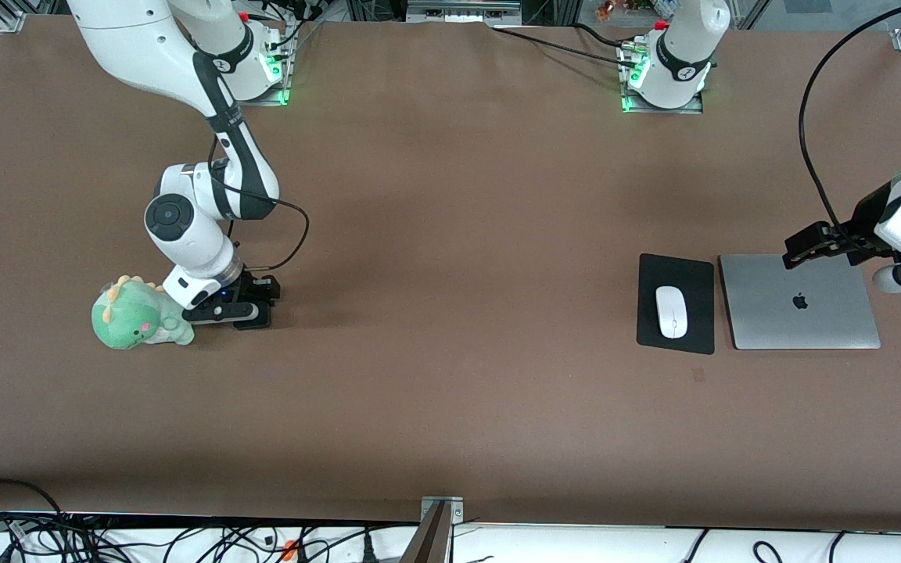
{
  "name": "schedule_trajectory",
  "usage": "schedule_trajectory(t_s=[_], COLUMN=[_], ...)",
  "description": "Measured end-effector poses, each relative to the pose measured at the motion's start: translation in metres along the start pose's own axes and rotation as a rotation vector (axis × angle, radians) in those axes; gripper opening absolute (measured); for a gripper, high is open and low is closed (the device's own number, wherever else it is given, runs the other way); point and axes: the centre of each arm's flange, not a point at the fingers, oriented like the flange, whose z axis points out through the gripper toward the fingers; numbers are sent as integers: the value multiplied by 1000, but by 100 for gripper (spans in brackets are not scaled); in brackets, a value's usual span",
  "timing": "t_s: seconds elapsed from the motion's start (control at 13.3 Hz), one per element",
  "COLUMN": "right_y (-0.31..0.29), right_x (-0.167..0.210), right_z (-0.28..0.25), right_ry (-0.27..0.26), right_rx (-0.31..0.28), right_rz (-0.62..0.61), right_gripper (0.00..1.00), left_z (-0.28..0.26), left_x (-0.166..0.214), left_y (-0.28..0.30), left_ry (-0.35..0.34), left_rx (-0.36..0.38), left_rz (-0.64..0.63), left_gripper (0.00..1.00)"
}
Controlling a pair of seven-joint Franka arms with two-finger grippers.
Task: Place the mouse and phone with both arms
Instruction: 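Carry the phone toward the plush toy while the left gripper withdraws, then lower the black phone beside the green plush toy and open the right gripper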
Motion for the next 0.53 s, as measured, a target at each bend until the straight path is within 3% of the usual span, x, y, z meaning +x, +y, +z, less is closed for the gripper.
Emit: schedule_trajectory(t_s=[0.38, 0.53], right_y=[10, 11], right_x=[-5, -5], right_z=[5, 5], right_ry=[2, 5], right_rx=[-3, 1], right_rz=[10, 18], right_gripper=[81, 96], left_z=[-19, -15], left_x=[-21, -24], left_y=[1, 3], left_ry=[20, -2], left_rx=[-7, -5], left_rz=[8, 13], left_gripper=[100, 100])
